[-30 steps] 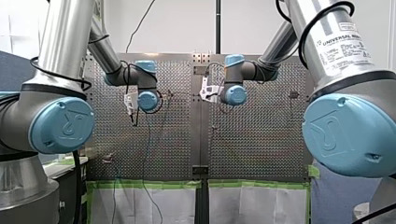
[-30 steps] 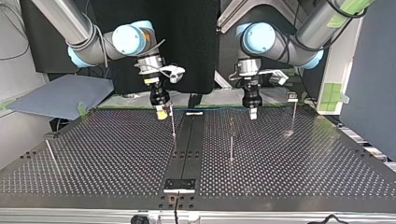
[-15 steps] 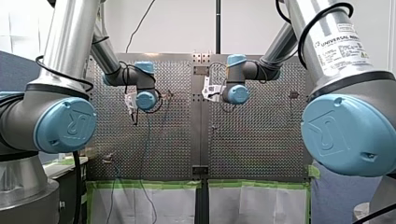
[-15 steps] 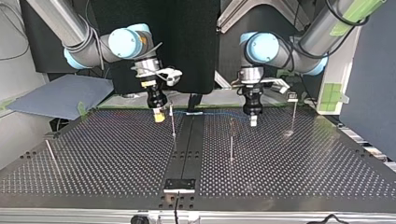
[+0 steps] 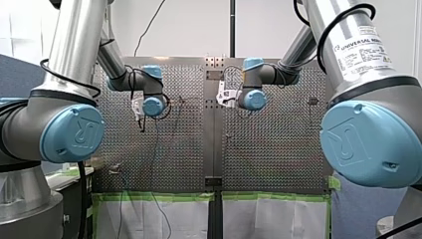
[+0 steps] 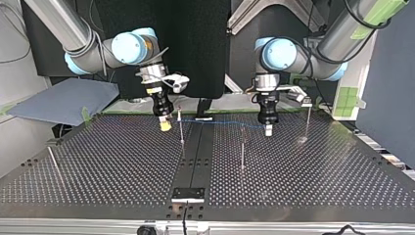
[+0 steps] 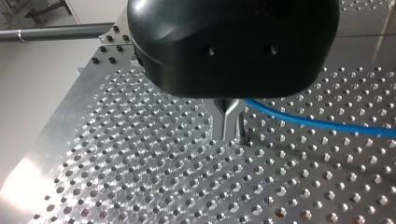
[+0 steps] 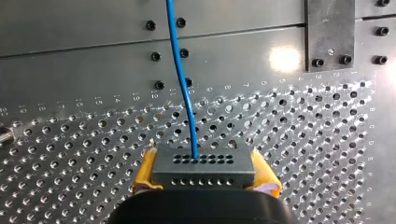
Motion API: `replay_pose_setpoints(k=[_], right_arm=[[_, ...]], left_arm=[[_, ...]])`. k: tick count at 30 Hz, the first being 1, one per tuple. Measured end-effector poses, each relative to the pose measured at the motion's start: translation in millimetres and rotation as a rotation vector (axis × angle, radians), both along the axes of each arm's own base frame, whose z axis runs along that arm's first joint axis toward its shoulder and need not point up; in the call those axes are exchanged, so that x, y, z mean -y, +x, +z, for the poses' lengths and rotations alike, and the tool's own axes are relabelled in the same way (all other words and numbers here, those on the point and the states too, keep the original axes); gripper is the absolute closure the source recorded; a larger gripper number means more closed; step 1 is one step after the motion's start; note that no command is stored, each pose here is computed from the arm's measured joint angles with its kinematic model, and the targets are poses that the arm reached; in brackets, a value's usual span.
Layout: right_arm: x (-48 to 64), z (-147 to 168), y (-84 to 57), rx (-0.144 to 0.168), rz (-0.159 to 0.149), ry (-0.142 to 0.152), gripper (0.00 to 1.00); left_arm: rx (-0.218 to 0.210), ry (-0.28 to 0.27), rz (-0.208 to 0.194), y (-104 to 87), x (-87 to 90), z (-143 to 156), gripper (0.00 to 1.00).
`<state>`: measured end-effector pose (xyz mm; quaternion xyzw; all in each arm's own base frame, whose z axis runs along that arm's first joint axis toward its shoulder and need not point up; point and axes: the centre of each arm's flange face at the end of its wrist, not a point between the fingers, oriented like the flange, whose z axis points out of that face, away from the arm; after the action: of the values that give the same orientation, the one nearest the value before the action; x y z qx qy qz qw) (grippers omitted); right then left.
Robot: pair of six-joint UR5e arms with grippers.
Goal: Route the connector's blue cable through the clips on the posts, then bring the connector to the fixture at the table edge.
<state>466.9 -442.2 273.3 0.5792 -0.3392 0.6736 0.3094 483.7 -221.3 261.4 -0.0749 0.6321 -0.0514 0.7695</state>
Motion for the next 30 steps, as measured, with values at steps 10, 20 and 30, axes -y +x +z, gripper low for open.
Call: replay_pose_setpoints(k=[10,20,30], right_arm=[[1.1,-0.8,0.5,0.0,0.0,-0.001,1.0],[12.3,-2.0,-9.1,0.002,-0.022,-0.003,1.0],[28.4,0.7,-20.8,0.005,-0.032,-0.012,1.0]], left_arm=[[-0.033,0.014,0.003,18.2,-0.3,-16.4,0.99],[-0.018,0.007,0.008,36.7,-2.5,-3.5,0.99],[-0.014,0.01,0.001,51.1,-5.3,13.2,0.99]])
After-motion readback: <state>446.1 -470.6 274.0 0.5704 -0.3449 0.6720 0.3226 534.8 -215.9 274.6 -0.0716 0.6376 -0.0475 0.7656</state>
